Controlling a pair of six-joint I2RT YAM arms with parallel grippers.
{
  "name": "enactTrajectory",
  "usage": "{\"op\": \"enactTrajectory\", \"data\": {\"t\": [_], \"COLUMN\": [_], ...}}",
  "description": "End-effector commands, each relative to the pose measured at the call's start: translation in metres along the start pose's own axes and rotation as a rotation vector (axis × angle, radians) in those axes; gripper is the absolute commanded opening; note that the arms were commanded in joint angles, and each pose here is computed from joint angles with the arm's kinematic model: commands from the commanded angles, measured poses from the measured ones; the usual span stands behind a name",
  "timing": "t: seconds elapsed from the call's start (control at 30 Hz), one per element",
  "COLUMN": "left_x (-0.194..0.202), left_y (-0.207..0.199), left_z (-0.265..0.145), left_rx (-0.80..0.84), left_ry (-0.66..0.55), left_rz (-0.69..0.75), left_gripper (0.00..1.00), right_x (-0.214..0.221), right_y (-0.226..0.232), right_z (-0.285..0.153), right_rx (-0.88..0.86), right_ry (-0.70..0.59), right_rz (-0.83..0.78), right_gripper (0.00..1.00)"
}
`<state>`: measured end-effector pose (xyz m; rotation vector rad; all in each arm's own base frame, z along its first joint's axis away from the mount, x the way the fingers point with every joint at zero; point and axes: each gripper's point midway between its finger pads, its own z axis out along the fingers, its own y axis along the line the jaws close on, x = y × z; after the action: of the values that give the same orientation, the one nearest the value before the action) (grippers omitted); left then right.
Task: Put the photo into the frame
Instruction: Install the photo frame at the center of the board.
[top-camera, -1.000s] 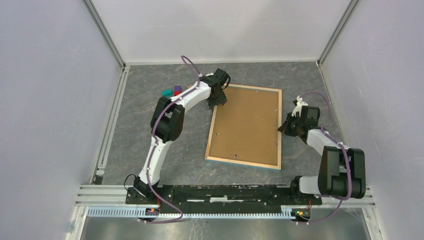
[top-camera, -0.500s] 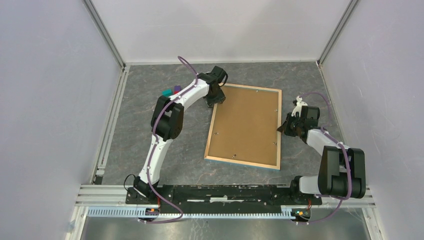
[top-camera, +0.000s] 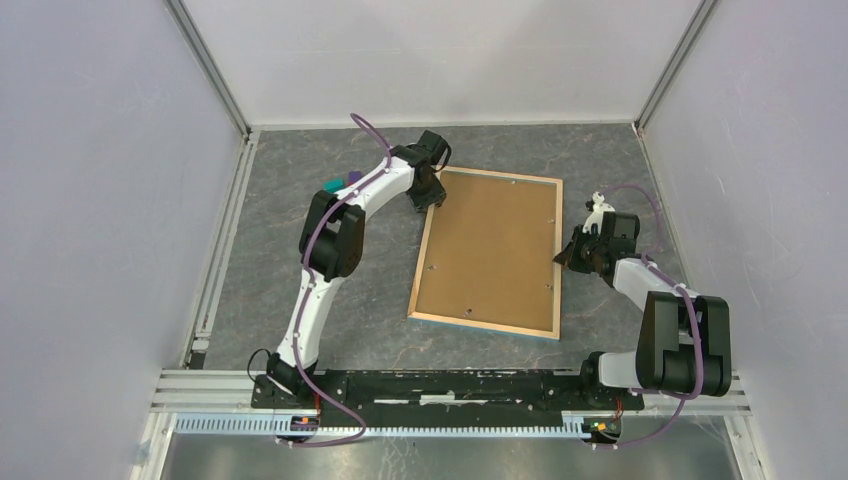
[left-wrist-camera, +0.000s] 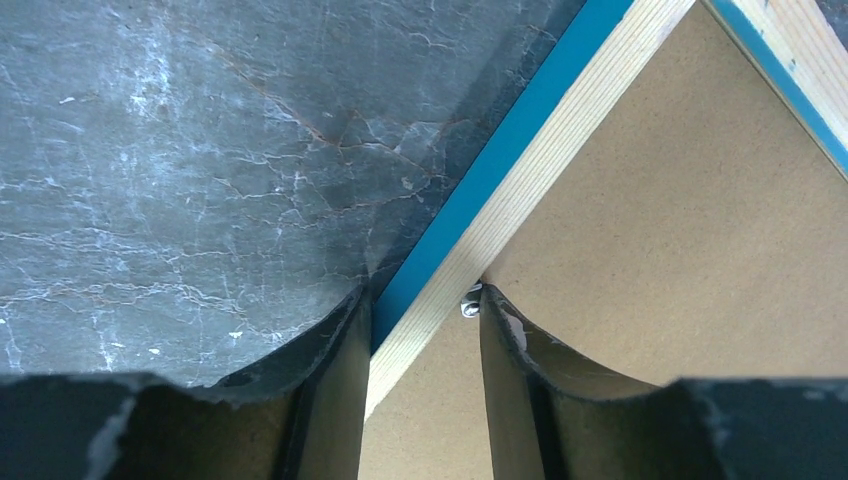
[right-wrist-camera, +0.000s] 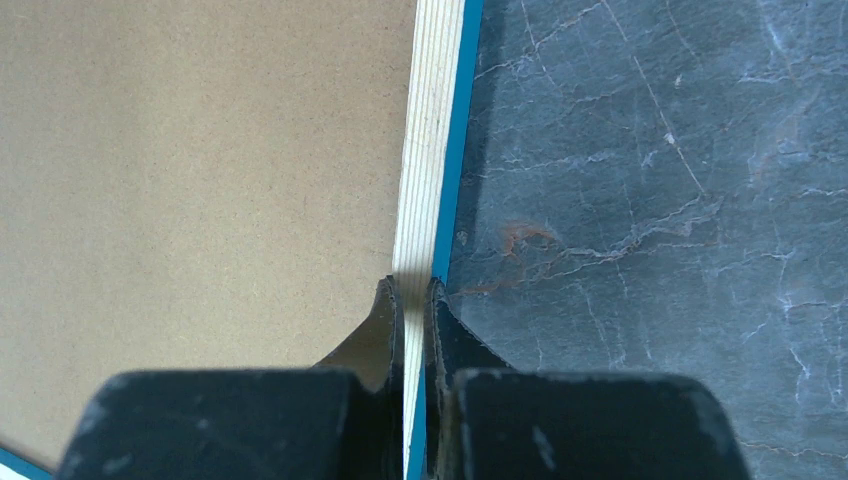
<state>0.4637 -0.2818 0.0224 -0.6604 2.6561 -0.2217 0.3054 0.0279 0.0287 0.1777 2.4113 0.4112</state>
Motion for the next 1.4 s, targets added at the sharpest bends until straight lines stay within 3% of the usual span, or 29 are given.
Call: {"op": "enactTrajectory", "data": {"t": [0.0,0.17,0.47,0.73,0.77,0.87,0.97,1.03,1.1,1.17,1.23,1.37], "left_x": [0.026,0.031,0.052,0.036,0.029,0.004,-0.011,-0.014,-0.009,0.006,0.034,0.087], "left_y": [0.039,0.040,0.042,0.029,0.023,0.012,0.000,-0.004,-0.001,0.008,0.026,0.052], "left_z": [0.037,0.040,0.043,0.028,0.022,-0.004,-0.041,-0.065,-0.088,-0.105,-0.113,-0.108], "left_rx": [-0.133,-0.138,-0.125,-0.077,-0.049,0.027,0.111,0.168,0.229,0.284,0.323,0.415], "left_ry": [0.053,0.067,0.142,0.091,0.066,-0.022,-0.069,-0.081,-0.074,-0.053,0.015,0.155], "left_rz": [-0.051,-0.073,-0.192,-0.147,-0.110,0.017,0.147,0.230,0.301,0.341,0.367,0.380], "left_gripper": [0.29,0.03,0.02,0.02,0.06,0.41,0.69,0.81,0.87,0.92,0.99,1.00], "right_x": [0.021,0.021,0.020,0.021,0.021,0.020,0.019,0.018,0.019,0.020,0.024,0.039], "right_y": [0.011,0.012,0.014,0.014,0.014,0.014,0.012,0.011,0.009,0.007,0.008,0.014], "right_z": [0.002,0.002,0.001,0.002,0.002,0.002,0.002,0.001,0.000,-0.003,-0.007,-0.014], "right_rx": [-0.061,-0.063,-0.064,-0.066,-0.065,-0.064,-0.050,-0.042,-0.025,-0.013,-0.017,-0.040], "right_ry": [0.068,0.067,0.056,0.061,0.060,0.056,0.047,0.040,0.034,0.027,0.030,0.040], "right_rz": [0.002,0.000,0.018,0.021,0.020,0.018,0.028,0.032,0.034,0.035,0.034,0.021], "right_gripper": [0.00,0.00,0.00,0.00,0.00,0.00,0.00,0.07,0.26,0.39,0.48,0.57]}}
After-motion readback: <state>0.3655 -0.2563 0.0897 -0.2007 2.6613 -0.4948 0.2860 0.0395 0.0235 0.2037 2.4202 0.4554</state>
